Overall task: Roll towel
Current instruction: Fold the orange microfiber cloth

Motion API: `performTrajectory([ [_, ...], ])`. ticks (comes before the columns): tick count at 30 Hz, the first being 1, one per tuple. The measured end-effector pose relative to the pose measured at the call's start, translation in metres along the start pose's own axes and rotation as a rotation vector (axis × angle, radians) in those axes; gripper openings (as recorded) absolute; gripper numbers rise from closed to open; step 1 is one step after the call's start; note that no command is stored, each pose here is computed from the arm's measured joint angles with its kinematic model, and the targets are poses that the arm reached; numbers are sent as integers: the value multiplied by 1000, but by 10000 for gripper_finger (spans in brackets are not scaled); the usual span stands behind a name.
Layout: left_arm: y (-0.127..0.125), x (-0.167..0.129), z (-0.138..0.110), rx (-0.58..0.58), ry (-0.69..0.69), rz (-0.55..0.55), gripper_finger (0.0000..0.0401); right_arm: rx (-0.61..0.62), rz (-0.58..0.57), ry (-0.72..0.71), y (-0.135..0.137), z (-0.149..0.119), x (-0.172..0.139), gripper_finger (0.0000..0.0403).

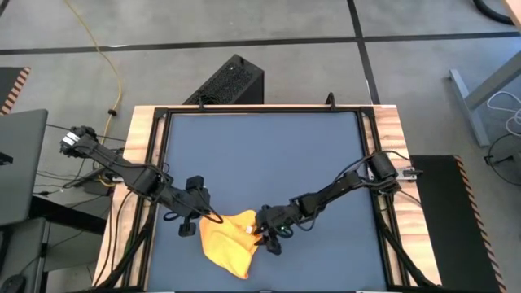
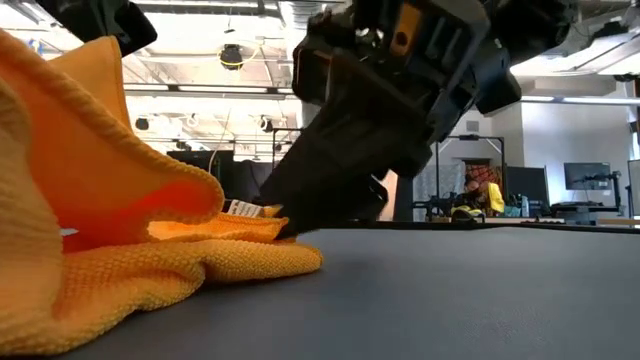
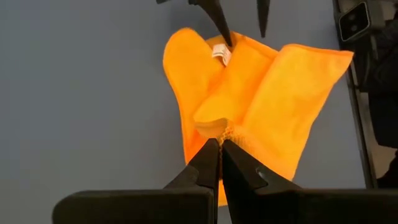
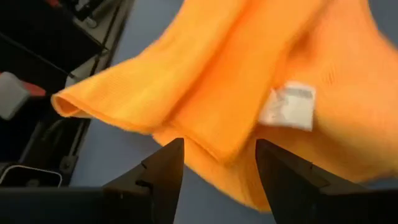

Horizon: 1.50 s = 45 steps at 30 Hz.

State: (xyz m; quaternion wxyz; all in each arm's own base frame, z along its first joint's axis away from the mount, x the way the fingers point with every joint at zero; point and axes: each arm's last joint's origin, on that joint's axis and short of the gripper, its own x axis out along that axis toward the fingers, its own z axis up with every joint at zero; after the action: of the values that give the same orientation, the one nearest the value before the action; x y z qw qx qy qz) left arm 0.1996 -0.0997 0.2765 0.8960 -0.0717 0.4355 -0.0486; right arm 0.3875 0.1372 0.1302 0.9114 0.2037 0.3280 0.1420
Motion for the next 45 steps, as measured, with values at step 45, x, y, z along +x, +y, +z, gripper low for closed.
performTrajectory([
  [45, -8, -1, -4, 47, 10, -35, 0, 140, -175, -92, 22, -15, 2, 121],
])
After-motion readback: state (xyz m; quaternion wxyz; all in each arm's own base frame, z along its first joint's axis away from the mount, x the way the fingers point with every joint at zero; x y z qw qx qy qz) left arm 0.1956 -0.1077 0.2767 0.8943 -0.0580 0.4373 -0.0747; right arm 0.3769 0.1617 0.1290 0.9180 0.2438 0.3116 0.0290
